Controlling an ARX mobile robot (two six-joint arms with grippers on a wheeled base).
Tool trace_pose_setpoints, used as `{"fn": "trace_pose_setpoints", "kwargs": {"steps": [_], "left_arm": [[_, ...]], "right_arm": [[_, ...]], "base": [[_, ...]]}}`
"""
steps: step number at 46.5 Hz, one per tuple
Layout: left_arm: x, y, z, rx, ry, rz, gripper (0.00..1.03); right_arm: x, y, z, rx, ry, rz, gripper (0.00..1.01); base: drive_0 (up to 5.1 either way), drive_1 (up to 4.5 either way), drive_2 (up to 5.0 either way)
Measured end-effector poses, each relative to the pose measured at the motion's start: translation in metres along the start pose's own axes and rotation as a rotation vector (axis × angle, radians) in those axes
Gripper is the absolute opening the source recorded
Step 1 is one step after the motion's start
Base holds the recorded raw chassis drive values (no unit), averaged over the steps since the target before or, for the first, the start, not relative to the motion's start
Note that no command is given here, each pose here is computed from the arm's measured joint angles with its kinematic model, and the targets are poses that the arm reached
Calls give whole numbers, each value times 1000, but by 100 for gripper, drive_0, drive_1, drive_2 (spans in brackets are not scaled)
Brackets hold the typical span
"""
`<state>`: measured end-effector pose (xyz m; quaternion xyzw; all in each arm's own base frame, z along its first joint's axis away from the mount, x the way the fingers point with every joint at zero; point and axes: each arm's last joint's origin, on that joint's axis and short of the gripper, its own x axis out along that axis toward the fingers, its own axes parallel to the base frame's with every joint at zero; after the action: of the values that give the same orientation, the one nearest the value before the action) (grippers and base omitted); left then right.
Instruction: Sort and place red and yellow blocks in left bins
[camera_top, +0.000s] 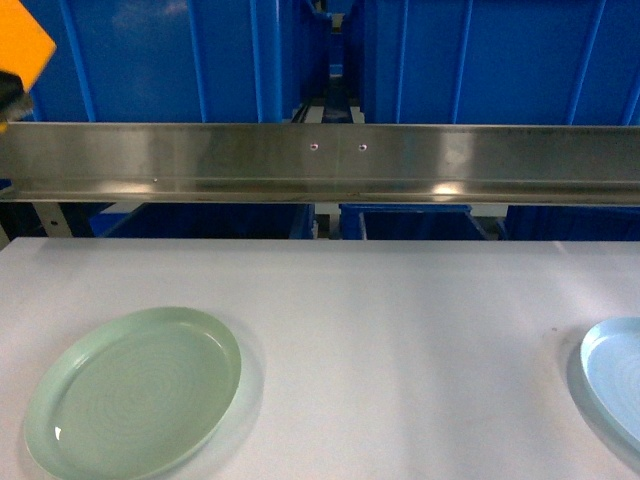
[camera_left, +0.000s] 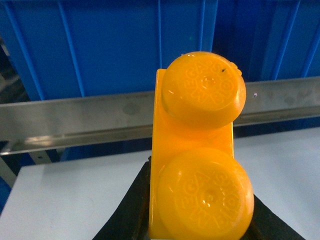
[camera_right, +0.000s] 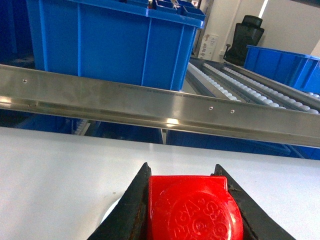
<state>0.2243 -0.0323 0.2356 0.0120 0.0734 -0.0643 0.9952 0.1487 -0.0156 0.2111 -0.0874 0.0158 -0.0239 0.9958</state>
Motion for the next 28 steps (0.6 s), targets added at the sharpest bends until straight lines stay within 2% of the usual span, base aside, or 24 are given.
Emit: {"fn": "trace_pose_setpoints", "kwargs": {"steps": [10, 17, 28], "left_arm": [[-11, -6, 7, 11, -3, -8, 27], [-22, -14, 6, 34, -29, -13, 27], [-20, -9, 6, 32, -33, 17, 27]], "right_arm": [[0, 0, 0, 0, 0, 0, 28], [0, 0, 0, 0, 0, 0, 28], [0, 0, 0, 0, 0, 0, 28]], "base": [[0, 0, 0], [0, 0, 0], [0, 0, 0]]}}
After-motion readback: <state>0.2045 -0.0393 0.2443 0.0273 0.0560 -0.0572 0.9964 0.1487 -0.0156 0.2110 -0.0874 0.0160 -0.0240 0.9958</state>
